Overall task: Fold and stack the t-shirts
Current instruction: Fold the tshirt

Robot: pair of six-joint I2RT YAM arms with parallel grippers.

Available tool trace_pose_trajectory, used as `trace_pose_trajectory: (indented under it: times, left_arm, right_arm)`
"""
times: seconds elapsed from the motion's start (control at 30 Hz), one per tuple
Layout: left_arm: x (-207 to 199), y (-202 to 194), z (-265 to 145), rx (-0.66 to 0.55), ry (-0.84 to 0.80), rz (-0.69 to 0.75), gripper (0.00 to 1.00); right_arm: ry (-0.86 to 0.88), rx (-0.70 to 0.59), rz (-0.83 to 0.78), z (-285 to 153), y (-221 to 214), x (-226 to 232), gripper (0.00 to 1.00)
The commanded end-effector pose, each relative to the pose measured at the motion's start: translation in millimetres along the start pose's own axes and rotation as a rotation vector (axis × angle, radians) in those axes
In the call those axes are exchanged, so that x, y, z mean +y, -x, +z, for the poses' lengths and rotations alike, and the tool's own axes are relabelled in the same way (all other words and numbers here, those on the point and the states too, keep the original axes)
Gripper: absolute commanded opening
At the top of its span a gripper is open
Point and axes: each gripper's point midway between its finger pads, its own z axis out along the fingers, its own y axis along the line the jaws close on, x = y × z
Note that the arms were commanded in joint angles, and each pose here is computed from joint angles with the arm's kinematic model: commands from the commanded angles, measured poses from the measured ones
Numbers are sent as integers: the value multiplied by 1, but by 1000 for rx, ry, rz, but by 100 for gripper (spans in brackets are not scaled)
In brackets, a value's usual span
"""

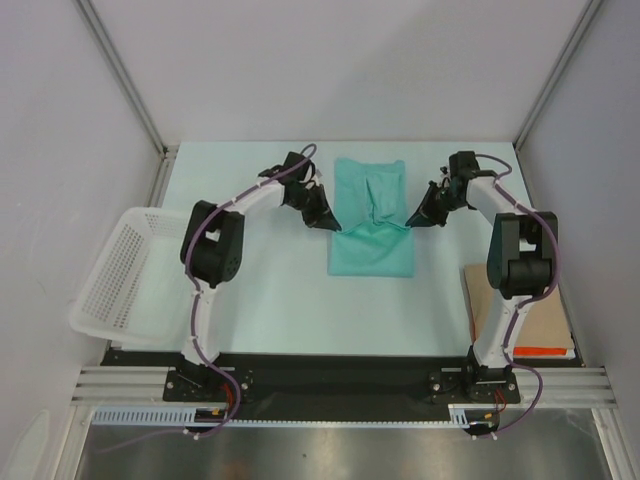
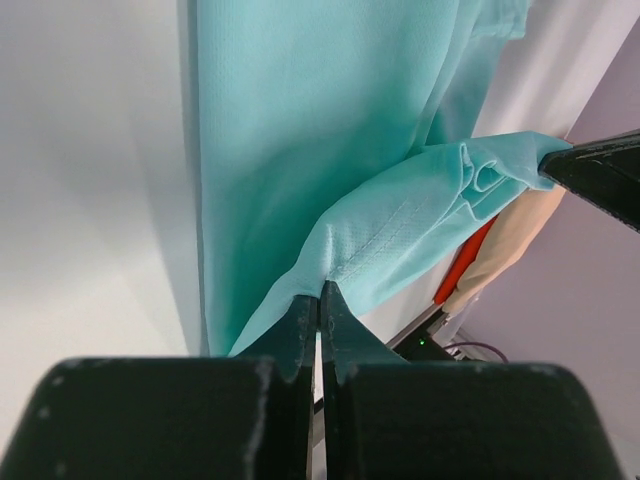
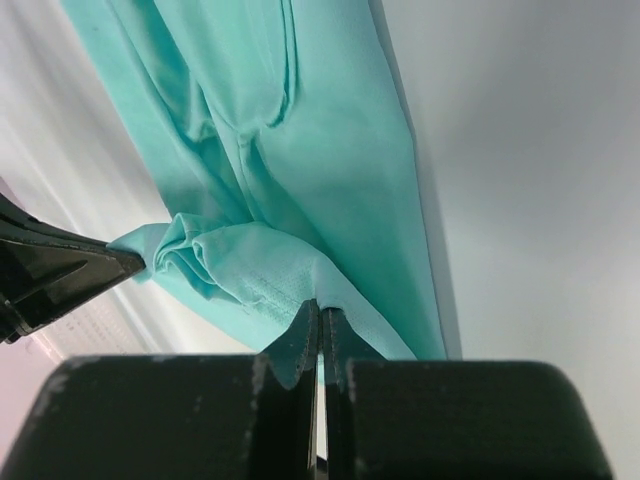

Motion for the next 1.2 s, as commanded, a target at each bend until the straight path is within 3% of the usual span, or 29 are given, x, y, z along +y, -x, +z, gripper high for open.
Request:
trace_pose_trajectory:
  times: [0.0, 0.33, 0.43, 0.47, 0.53, 0.57, 0.6, 0.73, 0.77, 0.8, 0.87, 0.93, 1.03, 1.07, 1.17]
  left_arm:
    - [-17, 24, -7, -36, -63, 4, 0]
    - [-12, 34, 8, -13, -74, -21, 1]
    - [-10, 39, 8, -23, -68, -21, 7]
    - [-5, 39, 7, -20, -50, -33, 16]
    - [-3, 53, -3, -83, 5, 18, 22]
    - [-2, 59, -8, -117, 43, 46, 27]
    - [-4, 61, -21, -138, 91, 68, 39]
    - [1, 65, -66, -254, 237, 189, 55]
    - [-20, 62, -83, -291, 184, 232, 54]
    - [-15, 47, -74, -253, 164, 239, 48]
    - [-46, 22, -68, -214, 33, 319, 32]
    - [-46, -5, -47, -116, -30, 292, 23]
    - [-54, -33, -17, -27, -136, 265, 14]
    - [-61, -31, -12, -35, -179, 279, 13]
    - [-48, -33, 6, 9, -176, 246, 11]
  right_arm:
    - [44, -19, -1, 0, 18, 13, 0]
    - [37, -13, 9, 16, 33, 7, 0]
    - [49, -6, 12, 18, 40, 8, 0]
    - [42, -8, 9, 19, 42, 7, 4]
    - [17, -20, 3, 20, 49, 2, 11]
    - [-15, -40, -5, 15, 56, 1, 20]
    - [-41, -46, -24, 12, 58, -2, 26]
    - [-197, -68, -90, -17, 60, -16, 46]
    - [-200, -103, -111, -31, 61, -8, 52]
    - [-197, -79, -107, -28, 46, -10, 53]
    - [-84, -101, -147, -33, 29, 26, 54]
    - [2, -93, -135, -20, 10, 42, 52]
    - [180, -69, -116, 0, -11, 69, 39]
    - [243, -34, -66, 2, -17, 78, 26]
    - [316, -4, -10, 25, -16, 79, 10]
